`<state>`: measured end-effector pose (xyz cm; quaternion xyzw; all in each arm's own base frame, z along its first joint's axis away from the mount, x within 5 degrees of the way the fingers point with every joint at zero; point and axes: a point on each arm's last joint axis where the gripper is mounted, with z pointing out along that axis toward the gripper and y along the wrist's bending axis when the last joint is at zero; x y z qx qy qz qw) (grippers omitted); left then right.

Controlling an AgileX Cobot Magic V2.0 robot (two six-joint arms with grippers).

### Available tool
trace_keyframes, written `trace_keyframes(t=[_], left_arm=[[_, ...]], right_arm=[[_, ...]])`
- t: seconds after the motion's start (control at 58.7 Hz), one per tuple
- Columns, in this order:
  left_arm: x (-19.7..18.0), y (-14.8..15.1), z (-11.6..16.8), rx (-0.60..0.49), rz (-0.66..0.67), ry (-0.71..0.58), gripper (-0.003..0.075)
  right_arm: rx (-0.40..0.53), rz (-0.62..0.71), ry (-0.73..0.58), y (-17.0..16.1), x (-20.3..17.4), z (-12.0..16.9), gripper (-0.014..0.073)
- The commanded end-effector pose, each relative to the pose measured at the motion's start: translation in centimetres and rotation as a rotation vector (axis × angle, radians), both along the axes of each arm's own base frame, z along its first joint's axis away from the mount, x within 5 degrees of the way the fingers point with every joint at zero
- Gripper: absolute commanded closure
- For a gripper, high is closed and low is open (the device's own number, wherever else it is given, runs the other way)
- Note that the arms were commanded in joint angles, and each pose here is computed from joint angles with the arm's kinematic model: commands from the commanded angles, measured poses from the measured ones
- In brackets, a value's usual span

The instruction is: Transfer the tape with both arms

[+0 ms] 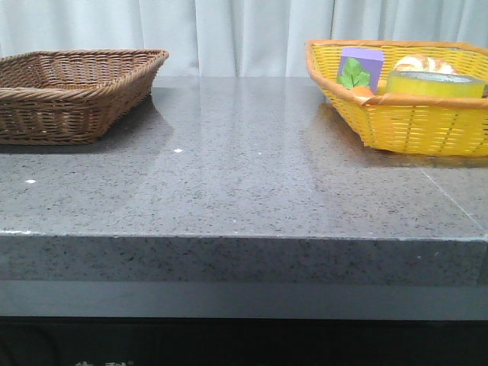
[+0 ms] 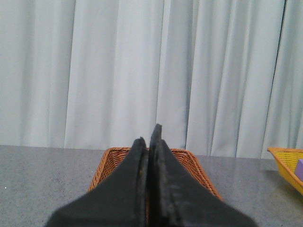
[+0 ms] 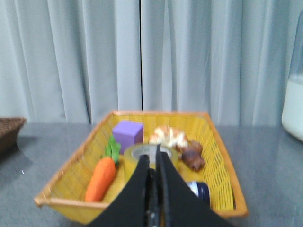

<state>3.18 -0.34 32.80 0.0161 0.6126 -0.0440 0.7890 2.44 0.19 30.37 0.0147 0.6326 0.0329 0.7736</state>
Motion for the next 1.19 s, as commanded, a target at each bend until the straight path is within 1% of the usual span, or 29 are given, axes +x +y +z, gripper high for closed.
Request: trace_keyframes(t=[0.0, 0.153, 0.239, 0.29, 0.324, 0.426, 0.529, 0.699, 1.04, 1.176], left_arm=[[-0.2, 0.0, 3.6, -0.01, -0.008, -0.043, 0.0741], [0.3, -0.2, 7.2, 0.0, -0.019, 0.025, 0.0741], [0.9, -0.3, 9.0, 0.005, -0.024, 0.068, 0.0741], [1.4, -0.3, 9.7, 0.009, -0.026, 0.097, 0.0741], [1.8, -0.4, 10.1, 0.013, -0.029, 0.131, 0.0741], [3.1, -0.5, 10.4, 0.022, -0.035, 0.222, 0.0741], [4.6, -0.6, 10.1, 0.025, -0.035, 0.278, 0.0741], [6.7, -0.8, 9.4, 0.029, -0.036, 0.348, 0.0741], [10.9, -1.1, 7.7, 0.036, -0.036, 0.488, 0.0741], [12.7, -1.2, 6.7, 0.04, -0.036, 0.555, 0.074]], right_arm=[[-0.002, -0.004, -0.066, 0.0, -0.8, 3.6, 0.0711], [-0.006, 0.004, -0.018, 0.1, -0.6, 7.2, 0.0711], [-0.009, 0.009, 0.038, 0.1, -0.1, 8.9, 0.0711], [-0.011, 0.012, 0.071, 0.2, 0.4, 9.7, 0.0711], [-0.012, 0.016, 0.116, 0.2, 0.9, 10.1, 0.0711], [-0.014, 0.022, 0.203, 0.2, 2.3, 10.8, 0.0711], [-0.014, 0.024, 0.282, 0.2, 4.2, 10.6, 0.0711], [-0.013, 0.027, 0.424, 0.2, 7.2, 9.4, 0.0711], [-0.009, 0.029, 0.609, 0.2, 12.0, 7.2, 0.0711], [-0.016, 0.026, 0.659, 0.1, 13.2, 6.4, 0.0711]])
